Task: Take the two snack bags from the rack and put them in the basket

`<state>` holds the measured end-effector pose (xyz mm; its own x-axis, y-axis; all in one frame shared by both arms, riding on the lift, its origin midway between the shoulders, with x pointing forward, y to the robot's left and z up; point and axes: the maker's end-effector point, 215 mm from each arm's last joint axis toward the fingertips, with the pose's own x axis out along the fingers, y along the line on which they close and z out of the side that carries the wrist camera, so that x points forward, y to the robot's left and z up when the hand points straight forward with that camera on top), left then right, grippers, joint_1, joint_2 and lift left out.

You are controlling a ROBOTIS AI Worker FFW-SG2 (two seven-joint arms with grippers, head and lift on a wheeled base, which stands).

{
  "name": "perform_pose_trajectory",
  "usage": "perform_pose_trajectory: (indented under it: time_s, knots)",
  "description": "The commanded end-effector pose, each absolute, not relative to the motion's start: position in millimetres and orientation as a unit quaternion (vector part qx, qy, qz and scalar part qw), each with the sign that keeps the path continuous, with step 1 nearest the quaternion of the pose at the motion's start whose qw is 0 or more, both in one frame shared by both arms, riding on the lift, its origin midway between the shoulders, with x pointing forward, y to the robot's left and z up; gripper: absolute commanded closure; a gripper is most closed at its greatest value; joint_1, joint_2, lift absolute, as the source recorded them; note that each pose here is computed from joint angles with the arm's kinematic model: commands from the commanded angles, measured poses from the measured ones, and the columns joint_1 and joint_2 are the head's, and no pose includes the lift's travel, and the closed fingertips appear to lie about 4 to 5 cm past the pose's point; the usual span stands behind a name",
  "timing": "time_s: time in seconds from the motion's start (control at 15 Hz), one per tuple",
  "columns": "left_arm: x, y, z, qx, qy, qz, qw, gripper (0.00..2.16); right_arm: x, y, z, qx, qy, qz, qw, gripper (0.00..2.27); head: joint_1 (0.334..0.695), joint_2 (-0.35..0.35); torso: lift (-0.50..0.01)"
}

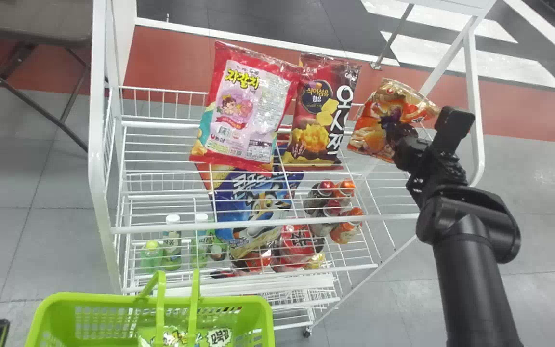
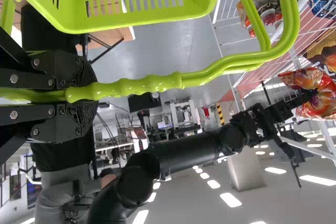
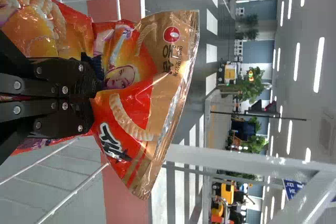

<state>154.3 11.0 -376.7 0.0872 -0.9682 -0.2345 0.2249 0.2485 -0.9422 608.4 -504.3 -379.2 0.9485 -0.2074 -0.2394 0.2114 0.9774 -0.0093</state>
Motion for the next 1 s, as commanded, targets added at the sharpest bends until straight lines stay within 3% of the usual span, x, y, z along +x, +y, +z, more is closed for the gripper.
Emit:
perform_pose_trajectory:
  time_s: [0.0, 0.4, 0.53, 0.93]
  knots:
    - [157, 12, -376, -0.386, 0.478, -0.476, 0.629, 1.36, 587, -488, -369, 0.011, 0.115, -0.091, 0.989, 2.25, 0.695, -0.350, -0.008]
    - [159, 8, -372, -0.386, 0.474, -0.481, 0.628, 1.36, 540, -477, -328, -0.006, 0.105, -0.092, 0.990, 2.25, 0.695, -0.350, -0.008]
    - [158, 8, -371, -0.387, 0.473, -0.483, 0.627, 1.36, 517, -468, -325, 0.016, 0.121, -0.089, 0.988, 2.25, 0.695, -0.350, -0.008]
    - [163, 6, -369, -0.384, 0.469, -0.485, 0.631, 1.36, 398, -346, -377, 0.110, 0.286, 0.032, 0.951, 2.25, 0.695, -0.350, -0.008]
